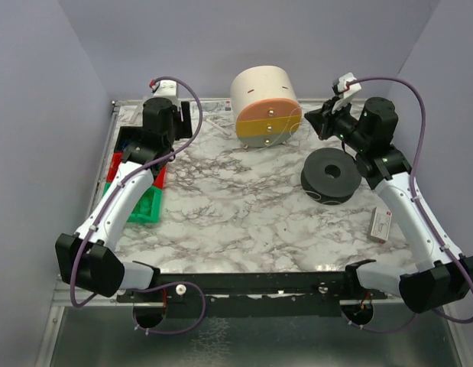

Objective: Wrap the cables
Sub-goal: Adjust the cable at the center of the board.

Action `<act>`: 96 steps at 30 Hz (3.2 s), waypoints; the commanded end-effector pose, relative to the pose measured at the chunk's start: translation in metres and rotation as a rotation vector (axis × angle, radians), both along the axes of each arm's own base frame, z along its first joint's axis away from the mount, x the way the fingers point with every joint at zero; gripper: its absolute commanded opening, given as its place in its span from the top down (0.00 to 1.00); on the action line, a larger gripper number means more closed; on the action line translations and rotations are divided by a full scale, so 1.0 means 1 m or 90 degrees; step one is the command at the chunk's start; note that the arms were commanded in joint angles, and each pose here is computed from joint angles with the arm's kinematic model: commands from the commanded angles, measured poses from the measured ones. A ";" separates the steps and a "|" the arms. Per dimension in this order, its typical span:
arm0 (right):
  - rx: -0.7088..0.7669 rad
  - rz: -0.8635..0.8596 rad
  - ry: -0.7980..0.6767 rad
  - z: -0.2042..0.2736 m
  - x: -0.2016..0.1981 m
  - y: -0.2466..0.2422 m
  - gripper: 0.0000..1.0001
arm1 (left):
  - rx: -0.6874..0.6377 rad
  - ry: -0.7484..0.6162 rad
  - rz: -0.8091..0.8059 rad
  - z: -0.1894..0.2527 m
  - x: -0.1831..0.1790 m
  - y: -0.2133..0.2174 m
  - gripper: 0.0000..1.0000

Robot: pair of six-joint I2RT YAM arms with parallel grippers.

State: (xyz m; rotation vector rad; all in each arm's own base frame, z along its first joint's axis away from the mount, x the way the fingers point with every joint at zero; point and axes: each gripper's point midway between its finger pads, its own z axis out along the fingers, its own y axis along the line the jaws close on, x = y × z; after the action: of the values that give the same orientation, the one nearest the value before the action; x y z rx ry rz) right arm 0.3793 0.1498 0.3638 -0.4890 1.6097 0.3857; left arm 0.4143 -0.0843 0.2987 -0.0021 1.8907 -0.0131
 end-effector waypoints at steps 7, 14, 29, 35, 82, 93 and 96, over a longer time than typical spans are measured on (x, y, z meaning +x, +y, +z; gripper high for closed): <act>0.042 0.203 0.112 -0.017 -0.033 0.050 0.99 | -0.101 -0.052 -0.356 0.070 -0.029 -0.094 0.01; 0.083 0.242 0.135 -0.006 -0.048 0.071 0.99 | -0.165 -0.051 -0.623 0.100 -0.078 -0.184 0.01; 0.185 0.263 0.216 0.001 -0.042 0.089 0.99 | -0.010 0.015 -0.749 0.036 -0.116 -0.272 0.01; 0.195 0.271 0.228 -0.003 -0.045 0.091 0.99 | 0.026 0.012 -0.710 0.028 -0.104 -0.275 0.08; 0.088 -0.300 0.126 -0.035 0.043 -0.079 0.99 | -0.048 -0.049 -0.588 0.091 -0.085 -0.181 1.00; 0.052 -0.357 0.057 -0.011 0.032 -0.108 0.99 | -0.029 -0.052 -0.469 0.088 -0.065 -0.141 1.00; 0.024 -0.332 0.025 -0.001 0.032 -0.105 0.99 | -0.033 -0.029 -0.501 0.076 -0.073 -0.146 1.00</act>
State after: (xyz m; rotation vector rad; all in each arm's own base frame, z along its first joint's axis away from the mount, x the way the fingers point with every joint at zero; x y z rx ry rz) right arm 0.4107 0.0710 0.3523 0.0005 1.7474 0.1835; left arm 0.3445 -0.2441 0.3720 0.7287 1.7328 -0.6208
